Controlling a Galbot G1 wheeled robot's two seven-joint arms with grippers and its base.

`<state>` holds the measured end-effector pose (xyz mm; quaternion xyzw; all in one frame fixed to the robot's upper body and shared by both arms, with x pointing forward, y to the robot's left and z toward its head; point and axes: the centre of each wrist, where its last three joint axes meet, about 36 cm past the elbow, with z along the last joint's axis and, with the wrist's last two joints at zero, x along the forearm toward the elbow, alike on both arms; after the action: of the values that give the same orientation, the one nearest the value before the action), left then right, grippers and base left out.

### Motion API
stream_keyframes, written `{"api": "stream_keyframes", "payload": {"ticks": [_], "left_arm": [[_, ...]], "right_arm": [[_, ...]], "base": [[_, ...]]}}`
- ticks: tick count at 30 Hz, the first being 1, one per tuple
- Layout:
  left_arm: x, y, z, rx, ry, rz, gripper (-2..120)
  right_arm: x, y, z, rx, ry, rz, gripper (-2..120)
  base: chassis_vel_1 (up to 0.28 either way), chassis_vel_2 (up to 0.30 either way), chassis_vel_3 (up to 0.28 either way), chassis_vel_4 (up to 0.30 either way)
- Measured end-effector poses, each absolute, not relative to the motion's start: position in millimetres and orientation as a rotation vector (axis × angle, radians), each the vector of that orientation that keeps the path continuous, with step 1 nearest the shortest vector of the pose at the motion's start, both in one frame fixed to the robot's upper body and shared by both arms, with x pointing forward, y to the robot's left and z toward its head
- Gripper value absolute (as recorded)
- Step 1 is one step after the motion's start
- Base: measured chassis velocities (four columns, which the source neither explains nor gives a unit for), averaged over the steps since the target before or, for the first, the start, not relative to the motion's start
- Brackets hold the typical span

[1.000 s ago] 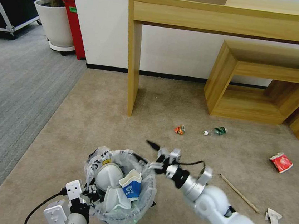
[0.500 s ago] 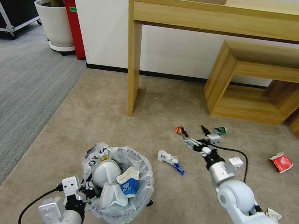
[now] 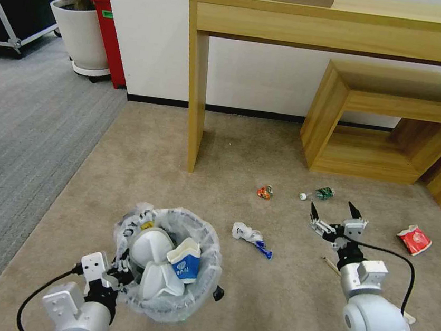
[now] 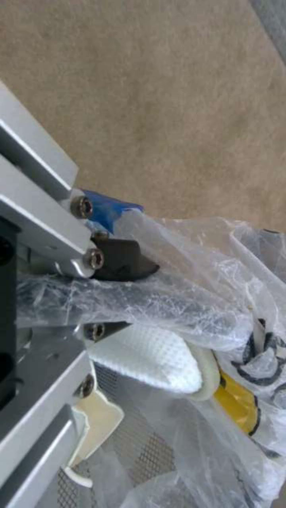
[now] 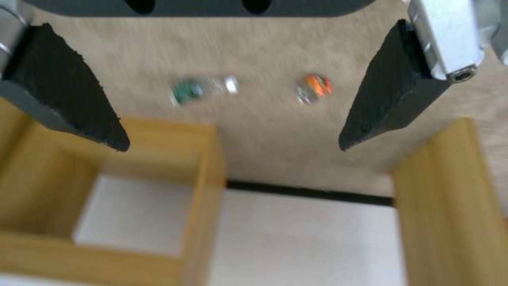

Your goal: Pick up the trash bin and place the garbage on the floor into it.

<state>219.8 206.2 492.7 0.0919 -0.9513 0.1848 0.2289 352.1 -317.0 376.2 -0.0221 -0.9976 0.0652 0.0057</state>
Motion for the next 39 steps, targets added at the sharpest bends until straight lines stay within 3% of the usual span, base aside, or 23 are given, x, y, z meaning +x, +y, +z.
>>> {"api": "stream_keyframes", "payload": {"ticks": [15,29,39], "left_arm": [[218.1,221.7,503.8,0.301,-2.577,0.502,0],[217.8,223.7,503.9,0.352,-2.557,0.534,0],[215.6,223.9,502.6,0.371,-2.546,0.545,0]], "right_arm": [[340.2,-297.9,349.0,-0.233,-3.109,0.097,100],[329.2,-253.0,326.5,-0.034,-3.318,0.203,100],[333.4,-249.6,317.1,0.068,-3.326,0.154,100]], "base": [[0.0,0.0,0.0,0.0],[0.0,0.0,0.0,0.0],[0.0,0.0,0.0,0.0]]}}
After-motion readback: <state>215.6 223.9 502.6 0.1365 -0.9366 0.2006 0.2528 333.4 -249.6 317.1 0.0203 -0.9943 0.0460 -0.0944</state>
